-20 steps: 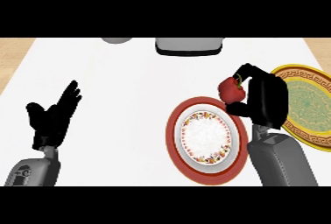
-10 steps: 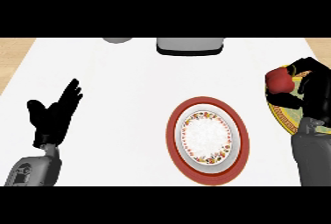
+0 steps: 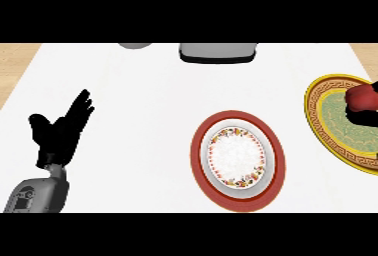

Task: Pick the bell pepper from the plate and place it in the plate

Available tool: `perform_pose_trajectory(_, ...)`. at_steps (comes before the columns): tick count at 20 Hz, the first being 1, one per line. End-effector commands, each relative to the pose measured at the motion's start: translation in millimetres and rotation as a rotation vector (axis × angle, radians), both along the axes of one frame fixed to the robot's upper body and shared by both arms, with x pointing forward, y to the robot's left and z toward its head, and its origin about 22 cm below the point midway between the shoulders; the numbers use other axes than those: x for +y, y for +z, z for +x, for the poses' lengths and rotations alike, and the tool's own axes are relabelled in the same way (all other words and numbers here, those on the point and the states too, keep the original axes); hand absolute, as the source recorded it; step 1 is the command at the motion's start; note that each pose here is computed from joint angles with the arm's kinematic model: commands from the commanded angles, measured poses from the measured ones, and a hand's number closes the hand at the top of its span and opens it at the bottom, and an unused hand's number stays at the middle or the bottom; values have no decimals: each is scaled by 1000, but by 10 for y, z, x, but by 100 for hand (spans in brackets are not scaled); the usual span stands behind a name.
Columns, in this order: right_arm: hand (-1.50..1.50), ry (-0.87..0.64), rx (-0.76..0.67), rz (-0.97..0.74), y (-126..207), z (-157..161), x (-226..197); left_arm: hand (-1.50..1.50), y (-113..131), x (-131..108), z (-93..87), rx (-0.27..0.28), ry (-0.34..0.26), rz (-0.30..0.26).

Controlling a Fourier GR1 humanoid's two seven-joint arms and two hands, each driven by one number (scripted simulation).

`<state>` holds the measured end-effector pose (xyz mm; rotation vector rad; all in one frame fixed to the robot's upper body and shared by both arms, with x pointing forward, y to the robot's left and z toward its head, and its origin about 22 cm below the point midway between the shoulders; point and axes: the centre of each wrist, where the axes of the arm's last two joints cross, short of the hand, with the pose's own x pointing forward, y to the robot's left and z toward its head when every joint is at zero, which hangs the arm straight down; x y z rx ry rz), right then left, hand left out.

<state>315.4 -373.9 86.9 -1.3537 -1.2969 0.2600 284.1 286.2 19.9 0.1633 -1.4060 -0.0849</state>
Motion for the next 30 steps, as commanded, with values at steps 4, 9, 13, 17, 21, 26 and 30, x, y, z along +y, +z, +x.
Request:
perform_pose_trajectory(4, 150, 42, 194, 56, -244, -6, -621, 0, 112, -25, -26, -3, 5, 16)
perform_pose_trajectory(9, -150, 132, 242, 210, -562, -155, -779, 0, -39, -135, -30, 5, 11, 10)
perform_pose_trajectory(13, -150, 167, 105, 146, -572, -56, -813, 0, -18, -136, -60, -10, -12, 3)
perform_pose_trajectory(17, -150, 273, -118, 149, -311, 52, -684, 0, -50, 22, -81, 14, 10, -8)
perform_pose_trajectory(21, -150, 420, -298, 278, 21, 189, -596, 0, -48, -8, -16, 16, 9, 13)
perform_pose_trajectory(26, -150, 373, -326, 529, 224, -94, -788, 0, -17, 29, -12, 19, 48, -2)
perform_pose_trajectory(30, -150, 399, -260, 701, -17, -360, -1038, 0, 107, 23, 39, 0, 22, -2)
